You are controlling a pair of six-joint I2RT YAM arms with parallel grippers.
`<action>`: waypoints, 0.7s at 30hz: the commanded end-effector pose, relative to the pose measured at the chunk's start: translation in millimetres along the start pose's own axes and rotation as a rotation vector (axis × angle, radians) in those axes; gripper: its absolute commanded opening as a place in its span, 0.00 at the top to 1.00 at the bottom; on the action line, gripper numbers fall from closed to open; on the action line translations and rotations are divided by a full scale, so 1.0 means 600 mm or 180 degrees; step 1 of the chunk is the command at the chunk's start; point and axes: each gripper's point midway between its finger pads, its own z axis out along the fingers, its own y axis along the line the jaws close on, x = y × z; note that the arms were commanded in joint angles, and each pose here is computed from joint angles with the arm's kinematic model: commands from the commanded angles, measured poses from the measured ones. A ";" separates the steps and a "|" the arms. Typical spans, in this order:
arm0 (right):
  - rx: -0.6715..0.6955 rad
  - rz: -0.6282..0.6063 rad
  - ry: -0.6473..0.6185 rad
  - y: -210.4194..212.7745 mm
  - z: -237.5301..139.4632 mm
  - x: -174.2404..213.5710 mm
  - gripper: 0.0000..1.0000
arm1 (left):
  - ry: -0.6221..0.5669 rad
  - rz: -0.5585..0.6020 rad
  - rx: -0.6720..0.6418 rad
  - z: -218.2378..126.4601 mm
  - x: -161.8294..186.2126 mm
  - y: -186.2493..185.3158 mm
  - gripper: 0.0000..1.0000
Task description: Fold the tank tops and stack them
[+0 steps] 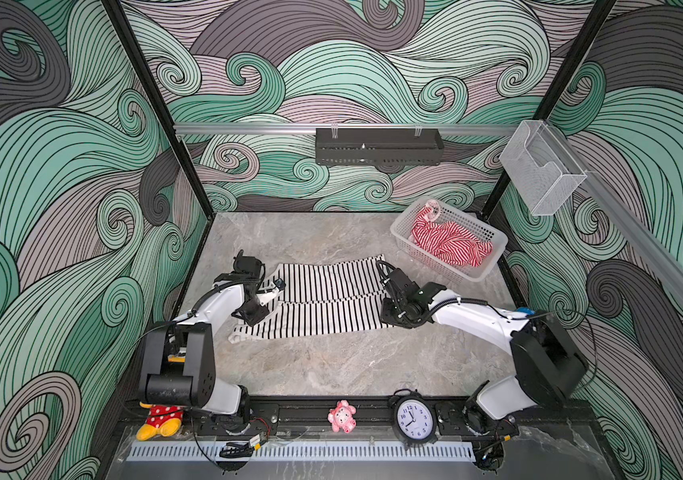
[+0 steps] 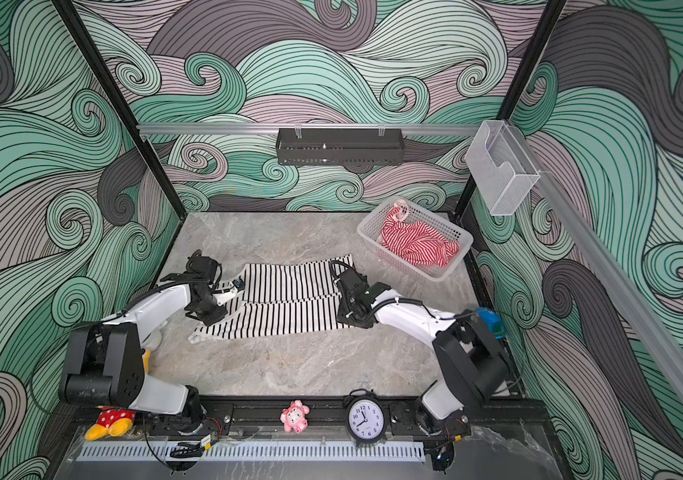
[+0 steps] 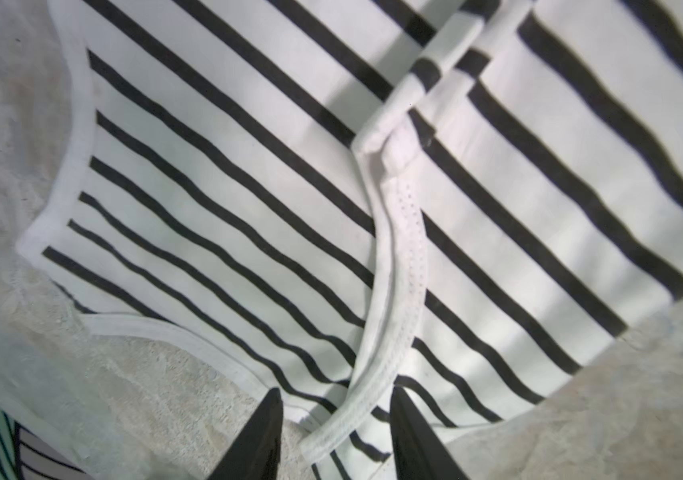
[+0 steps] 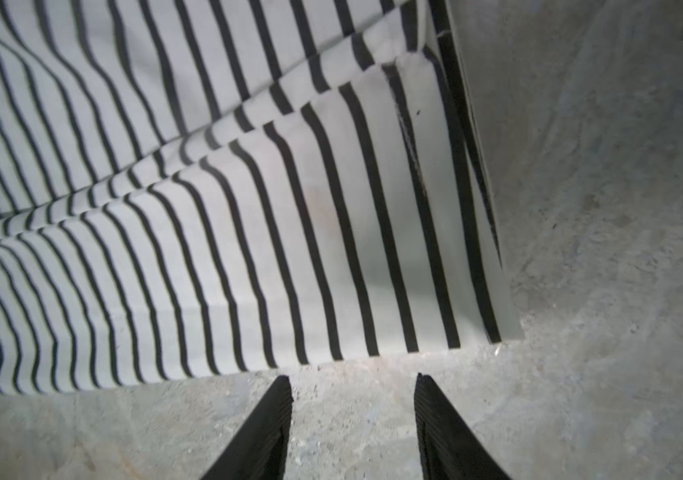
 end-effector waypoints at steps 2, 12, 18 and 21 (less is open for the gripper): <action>-0.0022 -0.0014 -0.0007 0.012 0.027 -0.016 0.50 | 0.0176 -0.0031 0.0092 0.023 0.014 -0.005 0.55; 0.0235 0.0076 0.0297 -0.059 0.055 0.074 0.50 | 0.0353 0.0172 0.0063 0.041 0.047 -0.023 0.55; 0.0346 0.0117 0.0434 -0.101 0.038 0.146 0.50 | 0.0399 0.0270 0.0168 0.034 0.060 -0.042 0.55; 0.0344 0.0158 0.0474 -0.112 0.027 0.176 0.50 | 0.0425 0.0383 0.0300 0.028 0.068 -0.062 0.55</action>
